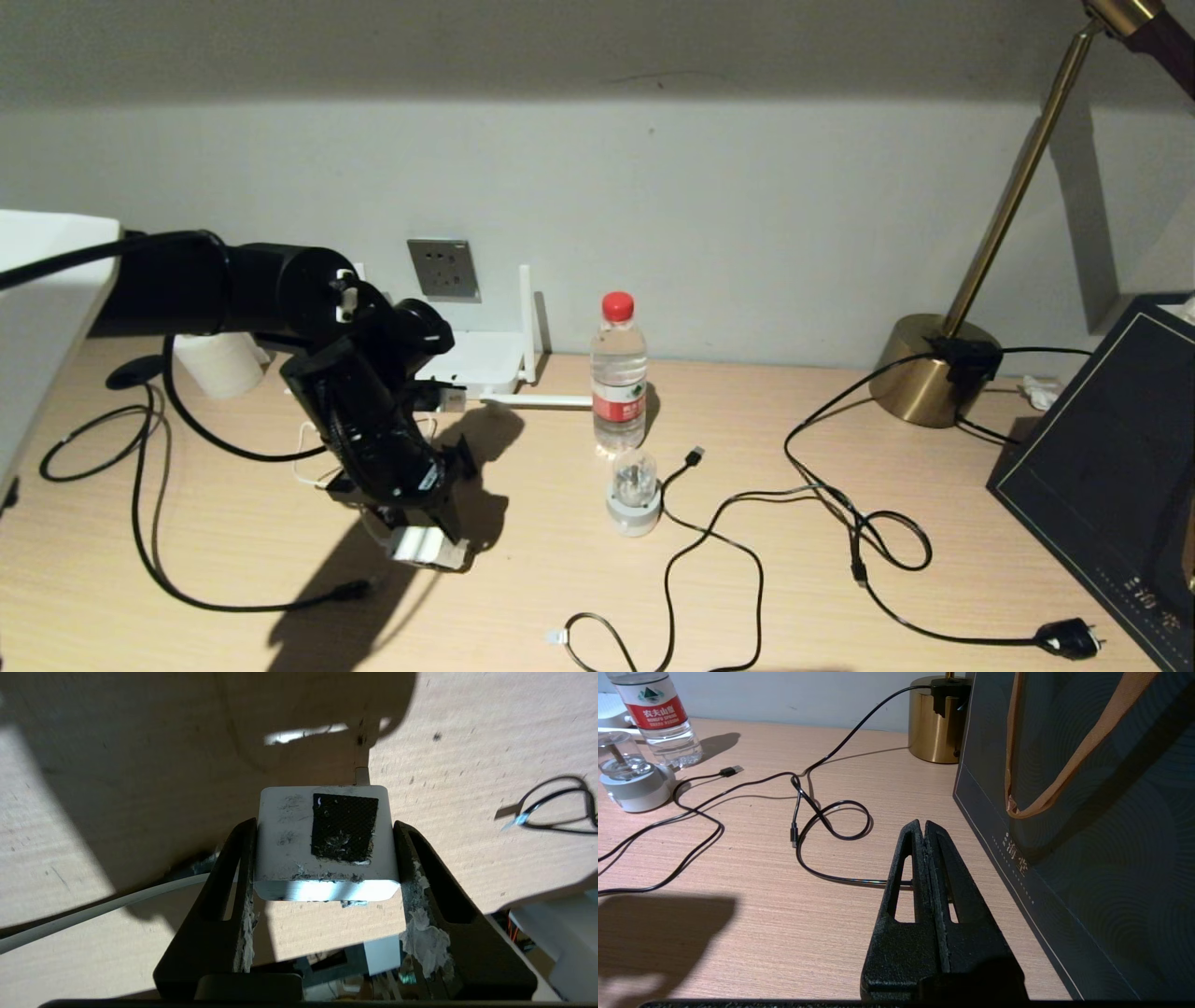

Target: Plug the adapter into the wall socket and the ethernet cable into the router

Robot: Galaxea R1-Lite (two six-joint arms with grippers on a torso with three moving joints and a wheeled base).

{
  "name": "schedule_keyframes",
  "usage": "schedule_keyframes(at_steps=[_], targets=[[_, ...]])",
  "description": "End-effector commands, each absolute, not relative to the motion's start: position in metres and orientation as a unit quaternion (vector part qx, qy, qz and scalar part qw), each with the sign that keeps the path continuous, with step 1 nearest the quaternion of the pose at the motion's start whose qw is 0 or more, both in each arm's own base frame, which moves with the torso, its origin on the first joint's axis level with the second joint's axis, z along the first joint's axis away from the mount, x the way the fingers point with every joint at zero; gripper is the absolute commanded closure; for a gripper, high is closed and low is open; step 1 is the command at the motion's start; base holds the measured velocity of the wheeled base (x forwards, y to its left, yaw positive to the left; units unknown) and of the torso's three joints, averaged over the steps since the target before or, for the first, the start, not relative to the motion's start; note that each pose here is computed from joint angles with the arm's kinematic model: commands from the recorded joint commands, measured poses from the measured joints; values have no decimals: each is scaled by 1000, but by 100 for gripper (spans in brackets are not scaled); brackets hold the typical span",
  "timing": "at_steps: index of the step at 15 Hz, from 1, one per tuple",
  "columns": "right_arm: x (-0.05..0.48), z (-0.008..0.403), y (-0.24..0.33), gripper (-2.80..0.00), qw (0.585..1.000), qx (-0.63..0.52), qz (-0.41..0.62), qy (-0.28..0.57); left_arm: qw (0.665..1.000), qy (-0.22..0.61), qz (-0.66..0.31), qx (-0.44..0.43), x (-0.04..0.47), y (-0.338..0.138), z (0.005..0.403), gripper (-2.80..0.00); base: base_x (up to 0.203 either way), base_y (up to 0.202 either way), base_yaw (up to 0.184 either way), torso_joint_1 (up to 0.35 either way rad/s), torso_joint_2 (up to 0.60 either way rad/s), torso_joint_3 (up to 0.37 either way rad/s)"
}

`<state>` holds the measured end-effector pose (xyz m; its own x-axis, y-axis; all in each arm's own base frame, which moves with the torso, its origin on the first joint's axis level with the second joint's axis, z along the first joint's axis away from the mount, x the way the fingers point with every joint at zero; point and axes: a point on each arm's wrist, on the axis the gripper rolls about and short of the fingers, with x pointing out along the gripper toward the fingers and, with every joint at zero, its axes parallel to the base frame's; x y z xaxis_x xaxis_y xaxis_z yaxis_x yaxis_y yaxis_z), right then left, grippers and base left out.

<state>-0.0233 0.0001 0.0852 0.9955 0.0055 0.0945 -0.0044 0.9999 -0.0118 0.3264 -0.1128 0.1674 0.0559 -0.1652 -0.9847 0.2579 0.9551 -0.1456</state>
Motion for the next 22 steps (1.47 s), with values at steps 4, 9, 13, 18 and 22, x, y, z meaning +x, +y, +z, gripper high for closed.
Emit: schedule_keyframes(at_steps=[4,9,13,18,22], targets=[[-20,75,0,0,1000,-6,3,-29,686,712,-141,44,315,-109,170,0,0,0,0,0,0,0],[-20,75,0,0,1000,-6,3,-29,670,729,-136,39,315,-108,163,0,0,0,0,0,0,0],[-20,75,0,0,1000,-6,3,-29,661,737,-138,33,315,-109,157,0,0,0,0,0,0,0],[-20,75,0,0,1000,-6,3,-29,658,739,-145,25,316,-110,155,0,0,0,0,0,0,0],[-20,75,0,0,1000,-6,3,-29,651,745,-143,25,314,-109,152,0,0,0,0,0,0,0]])
